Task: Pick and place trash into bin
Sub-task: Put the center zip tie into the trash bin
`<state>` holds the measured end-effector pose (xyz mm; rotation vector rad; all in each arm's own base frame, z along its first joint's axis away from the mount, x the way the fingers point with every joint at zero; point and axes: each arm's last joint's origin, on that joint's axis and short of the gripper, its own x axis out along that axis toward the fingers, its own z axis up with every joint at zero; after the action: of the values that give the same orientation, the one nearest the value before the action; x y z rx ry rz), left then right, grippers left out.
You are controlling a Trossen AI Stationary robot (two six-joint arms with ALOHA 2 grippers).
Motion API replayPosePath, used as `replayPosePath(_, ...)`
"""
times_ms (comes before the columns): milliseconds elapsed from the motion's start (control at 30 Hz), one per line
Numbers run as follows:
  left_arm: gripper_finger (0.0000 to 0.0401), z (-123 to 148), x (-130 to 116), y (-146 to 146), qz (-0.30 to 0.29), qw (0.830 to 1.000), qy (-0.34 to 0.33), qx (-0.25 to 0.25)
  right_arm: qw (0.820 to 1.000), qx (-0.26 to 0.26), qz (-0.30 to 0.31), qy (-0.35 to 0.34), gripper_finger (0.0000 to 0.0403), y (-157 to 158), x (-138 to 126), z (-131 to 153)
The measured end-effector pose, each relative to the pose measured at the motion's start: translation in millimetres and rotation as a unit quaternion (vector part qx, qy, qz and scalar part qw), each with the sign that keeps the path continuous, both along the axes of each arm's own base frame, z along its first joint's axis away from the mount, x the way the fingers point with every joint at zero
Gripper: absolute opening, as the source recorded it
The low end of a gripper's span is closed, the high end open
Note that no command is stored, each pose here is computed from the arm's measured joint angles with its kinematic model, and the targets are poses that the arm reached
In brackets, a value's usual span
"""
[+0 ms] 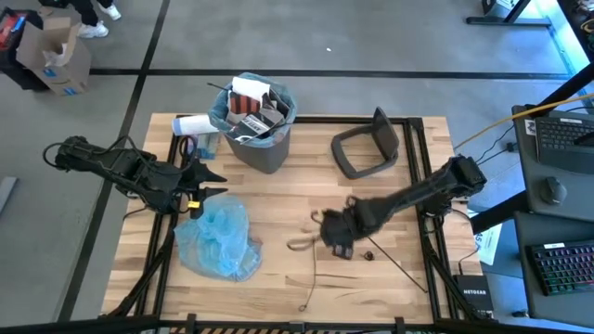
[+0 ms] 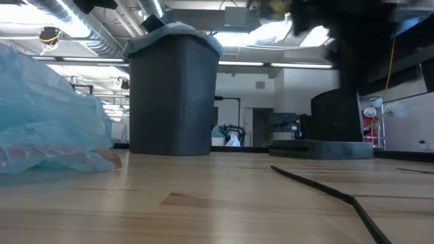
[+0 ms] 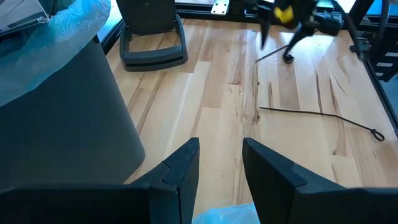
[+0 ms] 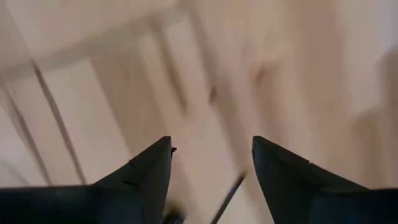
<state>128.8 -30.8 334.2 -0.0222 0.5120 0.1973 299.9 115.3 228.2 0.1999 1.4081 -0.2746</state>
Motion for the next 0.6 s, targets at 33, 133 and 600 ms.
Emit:
replayPosePath(33, 0.0117, 0.0, 0.0, 0.0, 0.000, 1.000, 0.000, 0.000, 1.000, 0.005, -0.009, 0.015, 0.0214, 5.4, -6.4, -7.3)
replayPosePath(133, 0.0117, 0.0, 0.0, 0.0, 0.000, 1.000, 0.000, 0.000, 0.998, 0.016, -0.028, 0.047, 0.0213, 20.5, -22.8, -22.3)
replayPosePath(600, 0.0117, -0.2, -0.1, 0.0, -0.002, 1.000, 0.002, 0.005, 0.994, 0.014, -0.051, 0.099, 0.0213, 54.3, -71.8, -64.7)
